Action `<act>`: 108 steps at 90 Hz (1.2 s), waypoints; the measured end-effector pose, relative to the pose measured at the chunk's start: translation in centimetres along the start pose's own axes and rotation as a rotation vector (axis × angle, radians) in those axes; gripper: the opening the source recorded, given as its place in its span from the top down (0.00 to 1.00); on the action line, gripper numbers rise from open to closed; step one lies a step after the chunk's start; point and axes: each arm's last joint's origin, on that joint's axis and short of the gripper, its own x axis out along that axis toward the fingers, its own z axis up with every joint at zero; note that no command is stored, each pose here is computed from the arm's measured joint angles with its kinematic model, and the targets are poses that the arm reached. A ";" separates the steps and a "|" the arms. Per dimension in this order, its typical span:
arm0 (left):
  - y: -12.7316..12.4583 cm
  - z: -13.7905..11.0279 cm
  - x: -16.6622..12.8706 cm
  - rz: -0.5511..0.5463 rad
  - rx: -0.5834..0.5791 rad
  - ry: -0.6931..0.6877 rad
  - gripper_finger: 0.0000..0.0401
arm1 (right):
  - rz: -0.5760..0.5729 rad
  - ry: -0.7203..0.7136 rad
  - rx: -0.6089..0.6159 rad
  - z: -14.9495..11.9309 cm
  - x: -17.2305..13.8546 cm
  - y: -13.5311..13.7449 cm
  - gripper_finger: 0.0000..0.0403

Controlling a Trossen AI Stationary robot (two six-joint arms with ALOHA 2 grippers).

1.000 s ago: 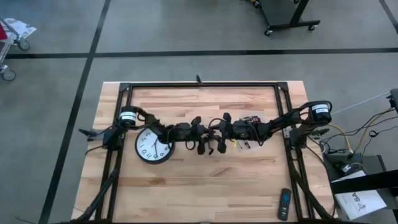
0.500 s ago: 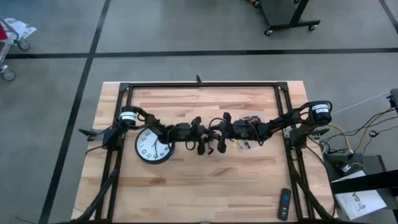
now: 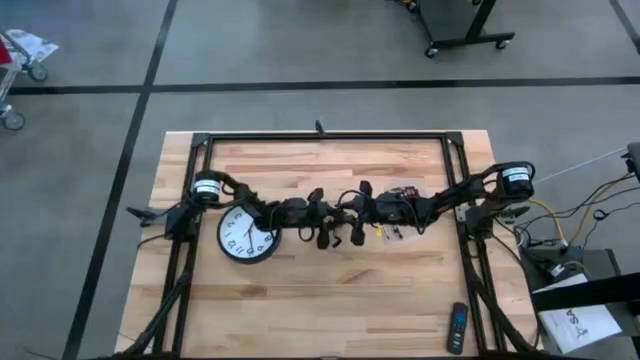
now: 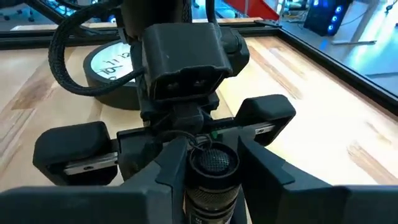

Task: Insert battery
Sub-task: Close the black battery compartment

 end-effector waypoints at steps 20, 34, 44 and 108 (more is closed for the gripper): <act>0.0 0.0 0.0 0.000 -0.016 -0.022 0.75 | -0.007 -0.057 0.026 -1.4 0.7 0.0 0.76; 0.1 0.0 -0.1 0.005 -0.045 -0.032 0.73 | -0.009 -0.082 0.025 -1.6 1.0 0.0 0.76; 0.1 -0.1 -0.2 0.010 -0.044 -0.032 0.74 | -0.020 -0.077 0.011 -1.8 0.9 0.0 0.76; 0.9 -0.1 -0.5 -0.222 0.010 -0.029 0.74 | 0.139 -0.054 -0.043 -2.4 0.6 0.1 0.76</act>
